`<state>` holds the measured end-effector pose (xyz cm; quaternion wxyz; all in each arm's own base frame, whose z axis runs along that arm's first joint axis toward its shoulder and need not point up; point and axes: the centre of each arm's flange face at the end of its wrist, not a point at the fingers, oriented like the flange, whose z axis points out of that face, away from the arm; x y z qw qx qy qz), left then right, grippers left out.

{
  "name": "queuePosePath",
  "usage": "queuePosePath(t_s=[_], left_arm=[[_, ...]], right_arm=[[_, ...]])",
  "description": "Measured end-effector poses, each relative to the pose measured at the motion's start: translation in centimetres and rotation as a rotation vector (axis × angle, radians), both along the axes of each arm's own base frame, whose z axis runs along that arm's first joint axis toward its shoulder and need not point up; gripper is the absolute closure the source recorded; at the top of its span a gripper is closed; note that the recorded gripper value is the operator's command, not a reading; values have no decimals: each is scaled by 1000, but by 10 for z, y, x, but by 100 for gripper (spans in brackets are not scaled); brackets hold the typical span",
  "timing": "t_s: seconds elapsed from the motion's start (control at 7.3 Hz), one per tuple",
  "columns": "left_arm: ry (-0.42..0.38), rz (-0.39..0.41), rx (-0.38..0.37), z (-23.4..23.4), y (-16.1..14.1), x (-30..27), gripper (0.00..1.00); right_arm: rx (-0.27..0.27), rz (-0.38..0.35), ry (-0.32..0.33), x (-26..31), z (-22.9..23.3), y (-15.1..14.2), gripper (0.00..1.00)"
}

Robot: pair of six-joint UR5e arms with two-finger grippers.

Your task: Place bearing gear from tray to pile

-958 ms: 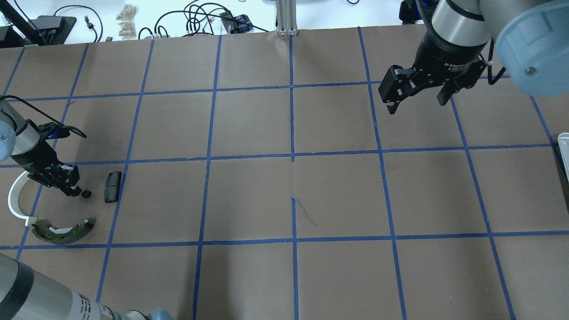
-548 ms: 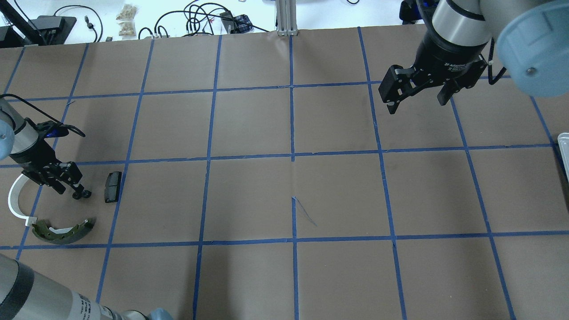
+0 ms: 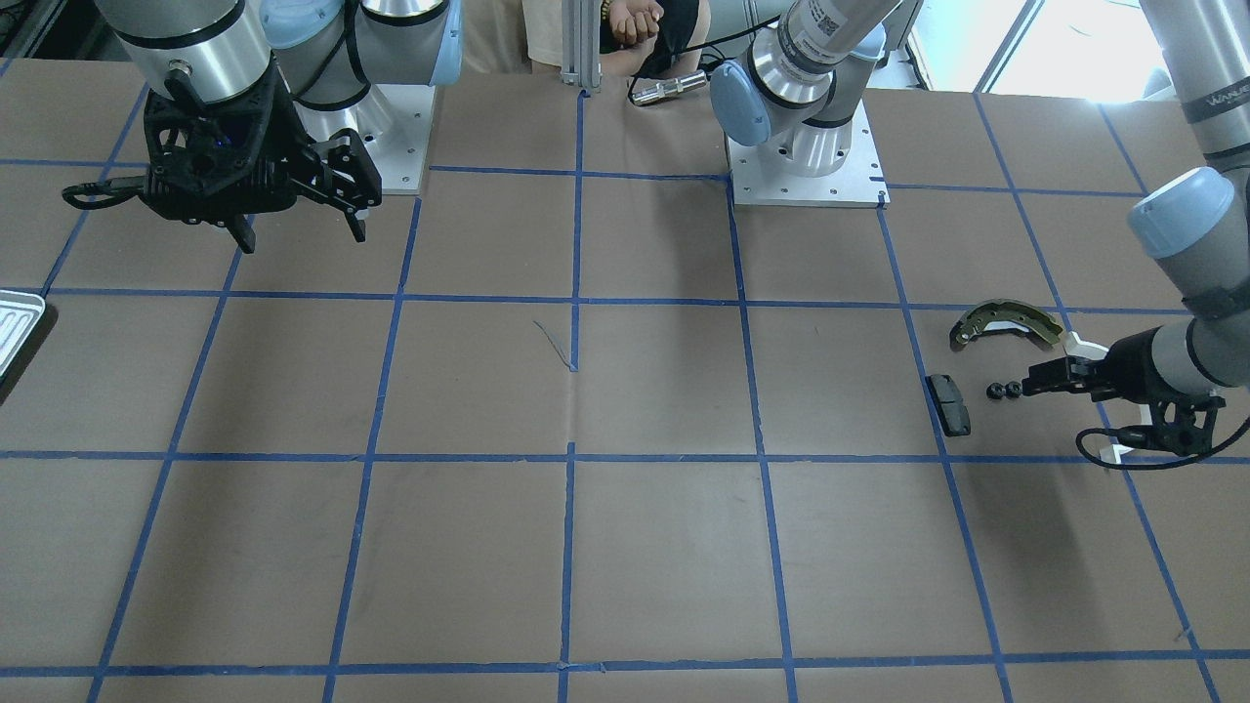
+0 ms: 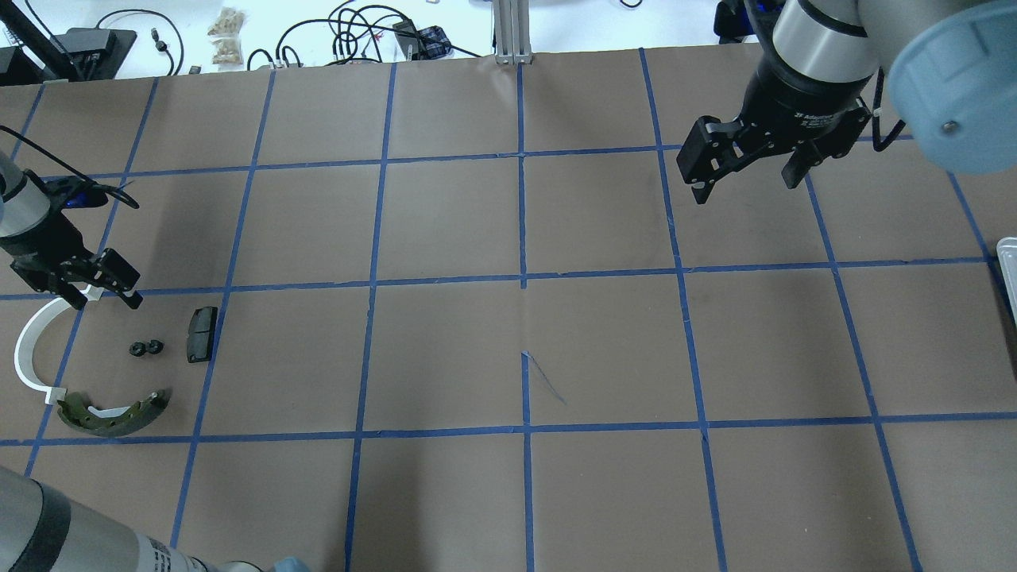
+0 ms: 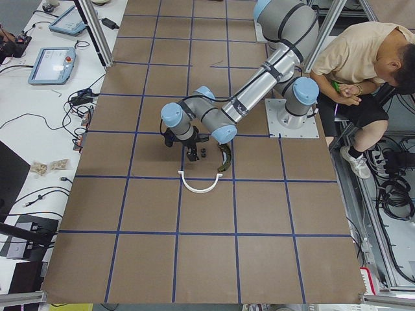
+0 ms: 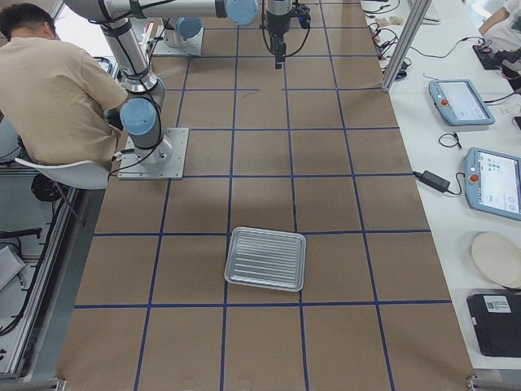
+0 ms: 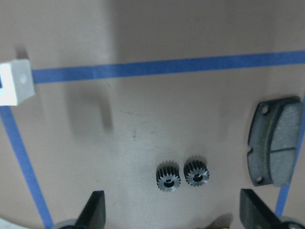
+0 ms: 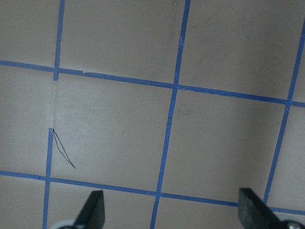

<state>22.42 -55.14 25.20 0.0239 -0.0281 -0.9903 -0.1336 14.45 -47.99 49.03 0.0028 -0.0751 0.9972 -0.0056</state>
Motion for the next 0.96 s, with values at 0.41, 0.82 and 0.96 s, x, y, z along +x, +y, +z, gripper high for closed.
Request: queuePosePath(t_s=[0.41,0.82,0.96], left_arm=[[-47,22,-44,78,-19,-82,0],[-35,-64,-170,157,-4,-215,0],[-36,-89,-197,175,9,-255,0]], right_arm=[[1,-1,0,0,0,0,0],[3,-2,-1,0,-1,0,0],[4,-2,-1,0,-1,0,0]])
